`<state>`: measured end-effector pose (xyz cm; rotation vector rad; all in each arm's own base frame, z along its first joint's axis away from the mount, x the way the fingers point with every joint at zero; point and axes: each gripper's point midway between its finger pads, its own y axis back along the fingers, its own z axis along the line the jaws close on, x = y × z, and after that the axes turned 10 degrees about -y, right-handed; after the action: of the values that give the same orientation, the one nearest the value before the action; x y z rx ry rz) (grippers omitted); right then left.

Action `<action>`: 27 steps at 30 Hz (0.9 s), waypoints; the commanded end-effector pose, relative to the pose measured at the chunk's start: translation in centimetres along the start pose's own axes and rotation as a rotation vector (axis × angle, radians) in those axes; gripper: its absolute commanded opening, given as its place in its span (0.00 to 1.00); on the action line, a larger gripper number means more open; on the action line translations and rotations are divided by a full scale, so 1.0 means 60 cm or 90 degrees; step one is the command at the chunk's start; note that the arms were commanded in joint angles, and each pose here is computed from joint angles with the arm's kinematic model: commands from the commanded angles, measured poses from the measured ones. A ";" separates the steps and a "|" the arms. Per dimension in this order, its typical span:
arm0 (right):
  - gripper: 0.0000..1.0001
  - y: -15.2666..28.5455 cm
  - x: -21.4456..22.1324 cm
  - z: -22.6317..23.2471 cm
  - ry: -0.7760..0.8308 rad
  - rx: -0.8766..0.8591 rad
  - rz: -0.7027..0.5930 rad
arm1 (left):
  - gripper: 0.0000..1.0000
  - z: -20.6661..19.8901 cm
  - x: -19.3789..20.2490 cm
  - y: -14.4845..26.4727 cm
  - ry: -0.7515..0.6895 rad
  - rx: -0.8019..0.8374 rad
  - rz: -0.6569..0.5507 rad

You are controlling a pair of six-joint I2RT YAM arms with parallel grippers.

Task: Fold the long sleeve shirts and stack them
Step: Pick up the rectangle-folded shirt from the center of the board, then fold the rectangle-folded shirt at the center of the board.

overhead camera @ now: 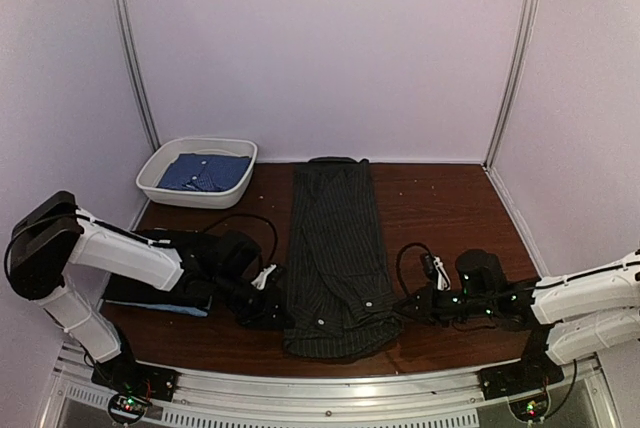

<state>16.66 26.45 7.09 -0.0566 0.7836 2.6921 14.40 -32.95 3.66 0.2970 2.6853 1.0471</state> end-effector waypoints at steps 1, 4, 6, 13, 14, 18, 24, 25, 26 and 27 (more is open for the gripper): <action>0.00 -0.001 -0.022 0.024 0.028 0.018 -0.025 | 0.00 -0.053 -0.045 0.027 -0.021 0.031 -0.055; 0.00 -0.006 -0.037 0.042 0.034 0.013 -0.031 | 0.00 -0.073 -0.081 0.048 -0.021 0.050 -0.088; 0.00 -0.010 -0.054 0.053 0.031 0.007 -0.035 | 0.00 -0.079 -0.105 0.062 -0.014 0.062 -0.106; 0.00 -0.038 -0.157 0.089 0.034 -0.009 -0.081 | 0.00 -0.061 -0.210 0.099 0.008 0.093 -0.160; 0.00 -0.050 -0.177 0.087 0.033 -0.006 -0.088 | 0.00 -0.053 -0.229 0.102 0.010 0.094 -0.167; 0.00 -0.088 -0.252 0.068 0.005 -0.013 -0.110 | 0.00 -0.005 -0.306 0.102 0.021 0.074 -0.200; 0.00 -0.150 -0.313 0.032 -0.007 0.017 -0.111 | 0.00 0.068 -0.382 0.078 0.039 0.026 -0.234; 0.00 -0.157 -0.317 0.024 -0.009 0.023 -0.111 | 0.00 0.076 -0.395 0.076 0.038 0.009 -0.241; 0.00 -0.162 -0.320 0.017 -0.010 0.028 -0.112 | 0.00 0.083 -0.400 0.072 0.040 0.000 -0.242; 0.00 -0.166 -0.324 0.011 -0.011 0.034 -0.113 | 0.00 0.088 -0.404 0.068 0.042 -0.002 -0.242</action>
<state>36.77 28.26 4.81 -0.0207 0.8273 2.4955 36.67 -32.84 5.47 -0.1920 2.7457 0.9677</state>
